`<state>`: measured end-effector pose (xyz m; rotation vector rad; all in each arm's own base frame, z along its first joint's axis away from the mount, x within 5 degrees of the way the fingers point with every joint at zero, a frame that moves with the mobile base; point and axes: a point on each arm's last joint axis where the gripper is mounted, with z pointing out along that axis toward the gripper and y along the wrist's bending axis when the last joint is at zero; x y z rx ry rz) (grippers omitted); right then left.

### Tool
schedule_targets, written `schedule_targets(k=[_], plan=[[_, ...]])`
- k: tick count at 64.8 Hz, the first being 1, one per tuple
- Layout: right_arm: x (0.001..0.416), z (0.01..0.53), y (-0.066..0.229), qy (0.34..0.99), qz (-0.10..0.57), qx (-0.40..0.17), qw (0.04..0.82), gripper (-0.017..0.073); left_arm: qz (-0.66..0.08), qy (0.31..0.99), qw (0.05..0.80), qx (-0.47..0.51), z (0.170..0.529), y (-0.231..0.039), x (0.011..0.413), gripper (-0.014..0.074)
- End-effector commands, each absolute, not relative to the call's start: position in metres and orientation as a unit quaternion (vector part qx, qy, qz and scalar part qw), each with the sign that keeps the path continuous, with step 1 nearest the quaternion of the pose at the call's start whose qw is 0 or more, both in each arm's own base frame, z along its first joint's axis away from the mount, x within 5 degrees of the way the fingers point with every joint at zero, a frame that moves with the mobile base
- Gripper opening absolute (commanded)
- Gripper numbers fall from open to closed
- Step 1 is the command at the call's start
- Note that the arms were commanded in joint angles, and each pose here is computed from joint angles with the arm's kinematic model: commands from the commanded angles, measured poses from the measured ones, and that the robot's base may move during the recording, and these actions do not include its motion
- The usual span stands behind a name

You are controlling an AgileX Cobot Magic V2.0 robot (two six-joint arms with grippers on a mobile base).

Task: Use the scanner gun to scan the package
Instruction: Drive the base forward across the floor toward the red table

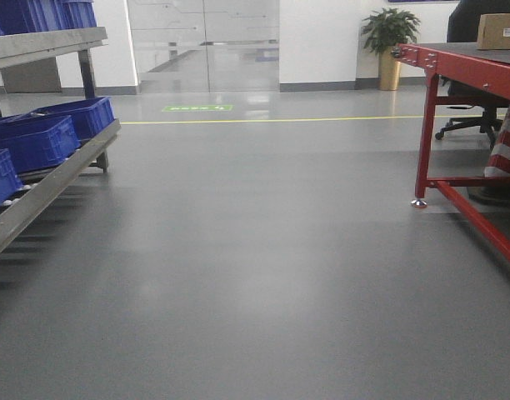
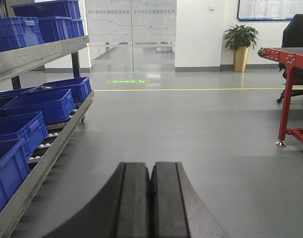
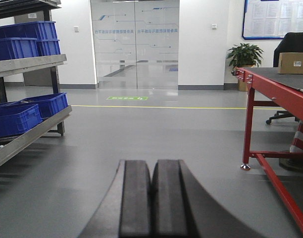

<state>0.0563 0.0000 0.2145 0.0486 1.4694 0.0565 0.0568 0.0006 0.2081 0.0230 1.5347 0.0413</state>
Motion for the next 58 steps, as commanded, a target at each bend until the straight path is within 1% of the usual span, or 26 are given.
schedule_targets(k=[1,58], plan=[[0.0559,0.2160,-0.0003,0.664,0.024,0.023,0.747,-0.0162,0.012,0.686,0.728,0.008,0.2107,0.0002,0.0563,-0.0111],[0.0559,0.2160,-0.0003,0.664,0.024,0.023,0.747,-0.0162,0.012,0.686,0.728,0.008,0.2107,0.0002,0.0563,-0.0111]])
